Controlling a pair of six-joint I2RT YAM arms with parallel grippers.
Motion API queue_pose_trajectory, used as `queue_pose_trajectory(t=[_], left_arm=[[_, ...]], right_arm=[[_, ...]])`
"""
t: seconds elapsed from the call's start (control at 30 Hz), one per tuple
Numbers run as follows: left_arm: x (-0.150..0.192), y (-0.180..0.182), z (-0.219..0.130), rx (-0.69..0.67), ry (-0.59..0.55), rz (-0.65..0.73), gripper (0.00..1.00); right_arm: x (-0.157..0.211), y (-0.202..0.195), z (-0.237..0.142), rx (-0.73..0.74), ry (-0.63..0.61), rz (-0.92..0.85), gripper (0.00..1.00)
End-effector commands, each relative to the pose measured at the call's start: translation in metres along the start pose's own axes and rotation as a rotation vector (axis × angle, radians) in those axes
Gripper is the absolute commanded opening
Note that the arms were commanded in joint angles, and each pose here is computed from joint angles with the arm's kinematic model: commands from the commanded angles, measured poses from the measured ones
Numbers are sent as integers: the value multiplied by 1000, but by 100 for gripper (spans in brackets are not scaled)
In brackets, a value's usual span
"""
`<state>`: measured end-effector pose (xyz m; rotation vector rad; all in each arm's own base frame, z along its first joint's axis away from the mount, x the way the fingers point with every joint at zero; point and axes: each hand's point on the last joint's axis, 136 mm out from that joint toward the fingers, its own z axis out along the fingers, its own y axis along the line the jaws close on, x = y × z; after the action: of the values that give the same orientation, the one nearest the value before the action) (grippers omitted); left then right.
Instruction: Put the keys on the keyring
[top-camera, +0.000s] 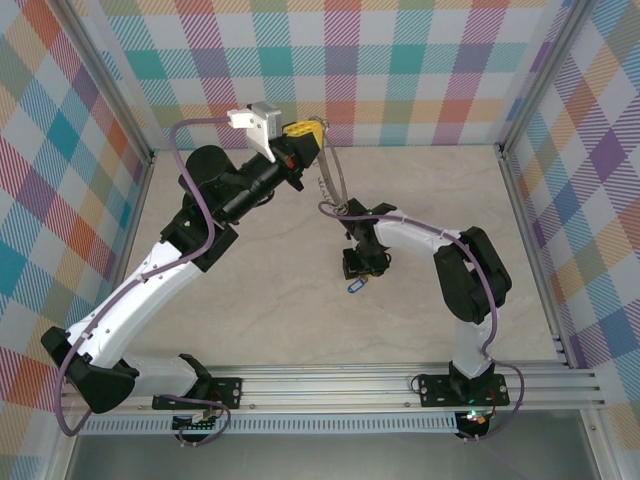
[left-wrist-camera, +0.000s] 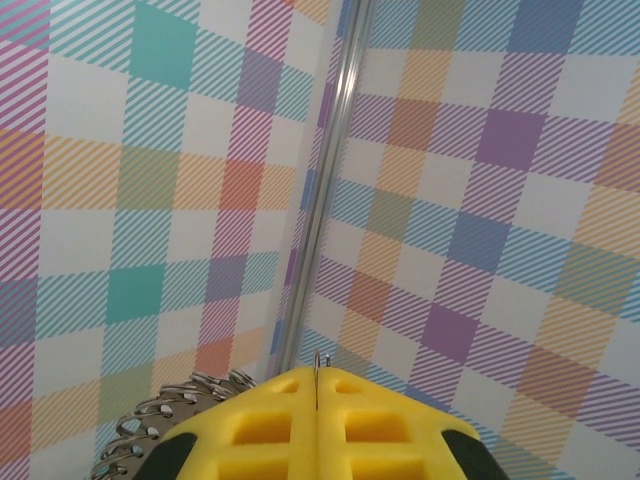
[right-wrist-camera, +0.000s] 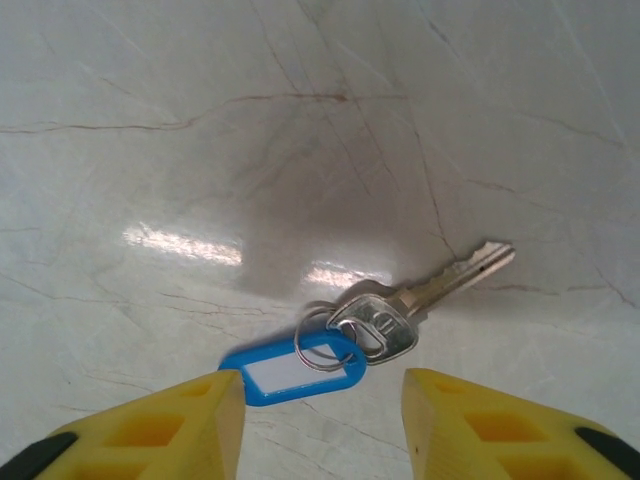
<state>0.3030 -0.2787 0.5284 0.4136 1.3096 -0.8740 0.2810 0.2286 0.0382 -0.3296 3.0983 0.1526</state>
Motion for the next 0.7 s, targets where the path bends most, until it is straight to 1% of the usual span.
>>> queue_pose_trajectory(t=[0.0, 0.13, 0.27, 0.43, 0.67], left_arm=[[-32, -2, -3, 6, -102, 3, 0], [-32, -1, -3, 2, -101, 4, 0], [-31, -2, -3, 2, -99, 6, 0], [-31, -1, -3, 2, -97, 5, 0], [-32, -2, -4, 3, -98, 5, 0]], right_arm=[[20, -12, 13, 54, 74, 55, 51], [26, -9, 19, 27, 98, 106, 53], [22, -2, 23, -20, 99, 130, 54], [-1, 10, 22, -116, 75, 148, 54], [-41, 29, 15, -182, 46, 124, 54]])
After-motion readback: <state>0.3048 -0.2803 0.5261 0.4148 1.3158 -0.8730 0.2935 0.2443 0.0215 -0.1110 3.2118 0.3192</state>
